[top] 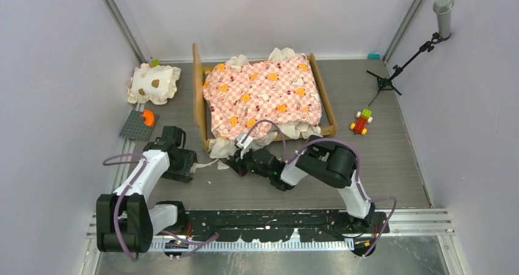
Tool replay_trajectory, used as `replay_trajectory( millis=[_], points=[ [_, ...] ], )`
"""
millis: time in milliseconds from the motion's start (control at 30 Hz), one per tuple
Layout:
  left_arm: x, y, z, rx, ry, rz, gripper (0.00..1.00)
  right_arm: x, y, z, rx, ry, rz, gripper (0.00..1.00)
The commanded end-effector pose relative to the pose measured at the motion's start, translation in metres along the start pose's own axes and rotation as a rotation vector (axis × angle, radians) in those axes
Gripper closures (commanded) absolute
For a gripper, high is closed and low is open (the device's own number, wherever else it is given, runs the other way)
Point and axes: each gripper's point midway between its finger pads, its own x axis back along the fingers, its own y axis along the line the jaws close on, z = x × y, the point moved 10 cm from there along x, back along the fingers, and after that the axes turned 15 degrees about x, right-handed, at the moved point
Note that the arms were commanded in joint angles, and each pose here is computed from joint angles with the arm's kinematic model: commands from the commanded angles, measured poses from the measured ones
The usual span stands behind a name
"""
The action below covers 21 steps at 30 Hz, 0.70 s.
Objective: Set up the pet bed
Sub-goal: Tie the ropes to the bed frame.
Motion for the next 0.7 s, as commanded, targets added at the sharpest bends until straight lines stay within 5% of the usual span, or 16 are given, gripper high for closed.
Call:
replay_trajectory(
  millis=[0, 667],
  points=[
    [-0.003, -0.004, 0.002, 0.070, 0.029, 0.008, 0.36, -0.004, 0.002, -0.015, 0.059, -0.092, -0.033, 0.99],
    [-0.012, -0.031, 0.005, 0.164, 0.014, -0.044, 0.37, -0.005, 0.012, -0.007, 0.082, -0.075, -0.043, 0.99]
  ],
)
